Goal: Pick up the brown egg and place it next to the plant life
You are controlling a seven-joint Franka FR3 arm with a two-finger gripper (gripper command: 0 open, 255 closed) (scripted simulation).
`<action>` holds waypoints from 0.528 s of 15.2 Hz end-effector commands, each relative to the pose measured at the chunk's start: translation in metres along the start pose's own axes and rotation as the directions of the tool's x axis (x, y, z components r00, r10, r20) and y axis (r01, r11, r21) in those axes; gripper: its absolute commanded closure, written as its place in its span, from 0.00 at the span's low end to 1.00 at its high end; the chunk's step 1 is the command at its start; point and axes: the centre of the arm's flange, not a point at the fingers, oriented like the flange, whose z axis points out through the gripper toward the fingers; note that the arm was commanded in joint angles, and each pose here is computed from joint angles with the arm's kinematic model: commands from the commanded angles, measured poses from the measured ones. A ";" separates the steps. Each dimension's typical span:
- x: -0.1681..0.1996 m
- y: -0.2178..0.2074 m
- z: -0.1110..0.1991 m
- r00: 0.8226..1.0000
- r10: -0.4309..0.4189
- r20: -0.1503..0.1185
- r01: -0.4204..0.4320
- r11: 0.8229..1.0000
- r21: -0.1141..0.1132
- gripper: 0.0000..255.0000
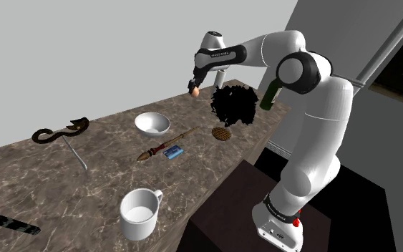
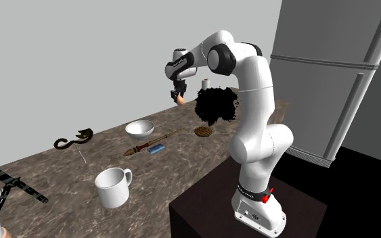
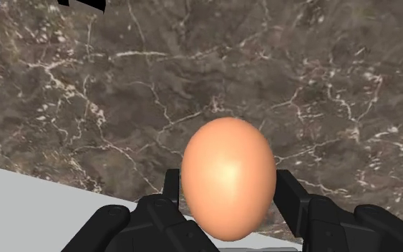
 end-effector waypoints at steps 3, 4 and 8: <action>-0.004 -0.002 0.021 1.000 0.000 -0.001 0.000 1.000 0.000 1.00; -0.006 -0.003 0.026 1.000 0.000 -0.001 0.000 1.000 0.000 1.00; -0.010 -0.006 0.047 1.000 0.000 -0.001 0.000 1.000 0.000 1.00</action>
